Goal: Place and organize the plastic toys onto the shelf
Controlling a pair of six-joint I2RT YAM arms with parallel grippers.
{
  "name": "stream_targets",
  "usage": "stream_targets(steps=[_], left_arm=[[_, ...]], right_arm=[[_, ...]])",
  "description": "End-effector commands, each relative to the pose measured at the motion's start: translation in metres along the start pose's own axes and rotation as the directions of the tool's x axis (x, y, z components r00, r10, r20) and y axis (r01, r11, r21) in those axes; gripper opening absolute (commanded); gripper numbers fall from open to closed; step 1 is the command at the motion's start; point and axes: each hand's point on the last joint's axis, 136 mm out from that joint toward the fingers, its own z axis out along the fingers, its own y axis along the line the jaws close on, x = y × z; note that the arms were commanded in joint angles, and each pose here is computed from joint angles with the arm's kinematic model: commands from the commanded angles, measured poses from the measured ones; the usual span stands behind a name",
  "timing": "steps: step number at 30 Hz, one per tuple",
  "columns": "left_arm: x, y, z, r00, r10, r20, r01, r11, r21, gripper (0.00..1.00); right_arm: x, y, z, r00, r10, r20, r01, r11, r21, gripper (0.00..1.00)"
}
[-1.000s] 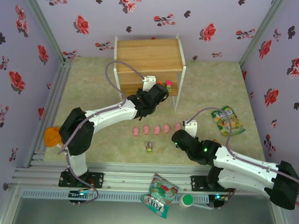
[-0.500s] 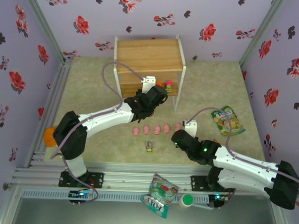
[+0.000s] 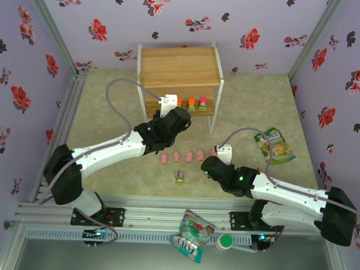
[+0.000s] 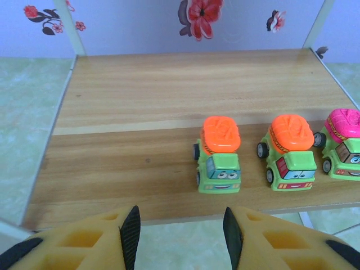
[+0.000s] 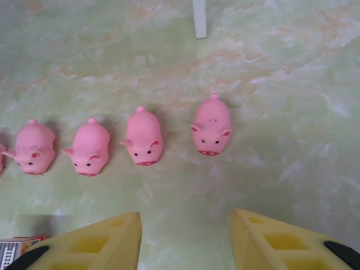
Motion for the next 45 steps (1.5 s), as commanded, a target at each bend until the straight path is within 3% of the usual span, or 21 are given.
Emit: stream_targets(steps=[1,21,28,37,45], left_arm=[[-0.003,0.017,-0.014,0.999,0.032,0.021,-0.031,0.999,-0.03,0.48],[0.074,0.07,-0.052,0.995,0.082,-0.053,-0.084,0.996,-0.024,0.49],[0.107,0.094,-0.058,0.982,0.16,-0.104,-0.165,0.985,-0.042,0.5],[0.134,0.126,-0.066,0.976,0.175,-0.128,-0.184,0.981,-0.063,0.53],[0.141,0.133,-0.065,0.976,0.174,-0.131,-0.185,0.98,-0.077,0.54]], right_arm=[[-0.005,0.019,-0.002,1.0,0.014,0.009,-0.014,0.999,-0.041,0.46],[0.03,0.098,0.011,0.996,-0.087,-0.033,0.083,0.991,-0.107,0.46],[0.04,0.122,0.011,0.993,-0.107,-0.044,0.101,0.987,-0.123,0.5],[0.054,0.134,0.017,0.993,-0.094,-0.067,0.087,0.992,-0.094,0.52],[0.062,0.13,0.018,0.998,-0.046,-0.049,0.046,0.999,-0.015,0.53]])
